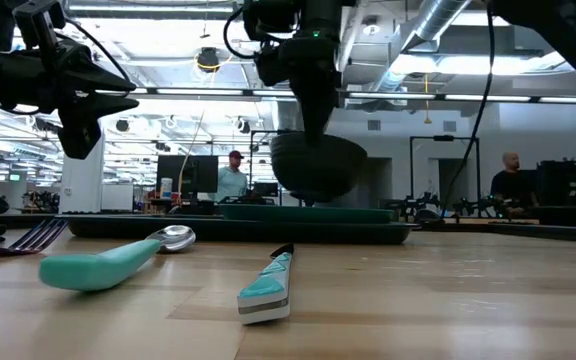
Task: Set up tray
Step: Put the black bowl on the green plate on the dark green serving tray
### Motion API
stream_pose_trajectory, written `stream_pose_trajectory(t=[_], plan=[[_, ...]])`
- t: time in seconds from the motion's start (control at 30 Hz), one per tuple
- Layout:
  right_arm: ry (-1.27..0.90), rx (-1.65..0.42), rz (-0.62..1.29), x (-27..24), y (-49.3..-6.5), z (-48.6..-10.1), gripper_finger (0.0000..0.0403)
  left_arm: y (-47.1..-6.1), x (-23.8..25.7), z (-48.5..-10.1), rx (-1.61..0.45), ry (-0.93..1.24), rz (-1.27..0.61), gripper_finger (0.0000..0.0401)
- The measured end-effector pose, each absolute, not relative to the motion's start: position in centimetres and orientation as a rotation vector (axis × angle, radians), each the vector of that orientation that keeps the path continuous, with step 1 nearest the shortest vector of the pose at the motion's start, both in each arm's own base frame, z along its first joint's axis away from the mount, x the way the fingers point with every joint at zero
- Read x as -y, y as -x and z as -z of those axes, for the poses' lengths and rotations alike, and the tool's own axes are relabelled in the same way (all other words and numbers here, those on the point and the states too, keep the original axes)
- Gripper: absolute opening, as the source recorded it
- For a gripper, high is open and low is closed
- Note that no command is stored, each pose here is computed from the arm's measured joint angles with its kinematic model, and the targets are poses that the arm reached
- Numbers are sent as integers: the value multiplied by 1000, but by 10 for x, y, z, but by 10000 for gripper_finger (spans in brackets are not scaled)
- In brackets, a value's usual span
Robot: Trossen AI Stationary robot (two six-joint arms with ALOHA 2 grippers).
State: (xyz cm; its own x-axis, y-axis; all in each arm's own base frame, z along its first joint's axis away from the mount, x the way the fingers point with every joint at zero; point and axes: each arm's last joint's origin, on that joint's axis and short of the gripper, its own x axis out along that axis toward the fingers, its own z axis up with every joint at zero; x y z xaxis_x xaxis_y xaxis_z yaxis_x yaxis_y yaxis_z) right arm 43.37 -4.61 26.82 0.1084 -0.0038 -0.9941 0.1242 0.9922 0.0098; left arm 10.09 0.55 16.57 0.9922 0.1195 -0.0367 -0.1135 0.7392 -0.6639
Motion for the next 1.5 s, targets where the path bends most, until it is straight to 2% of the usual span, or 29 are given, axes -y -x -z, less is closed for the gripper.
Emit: stream_pose_trajectory(t=[0.6,0.8,1.13,1.5], plan=[[-127,-1429,88,37,-438,-269,0,-101,-6,-166,8,727,-129,84],[-119,-1503,88,36,-447,-239,0,-101,-6,-166,9,727,-130,84],[-120,-1525,84,35,-451,-228,0,-101,-5,-166,5,727,-125,84],[-123,-1534,84,35,-451,-228,51,-101,-5,-166,5,727,-126,84]])
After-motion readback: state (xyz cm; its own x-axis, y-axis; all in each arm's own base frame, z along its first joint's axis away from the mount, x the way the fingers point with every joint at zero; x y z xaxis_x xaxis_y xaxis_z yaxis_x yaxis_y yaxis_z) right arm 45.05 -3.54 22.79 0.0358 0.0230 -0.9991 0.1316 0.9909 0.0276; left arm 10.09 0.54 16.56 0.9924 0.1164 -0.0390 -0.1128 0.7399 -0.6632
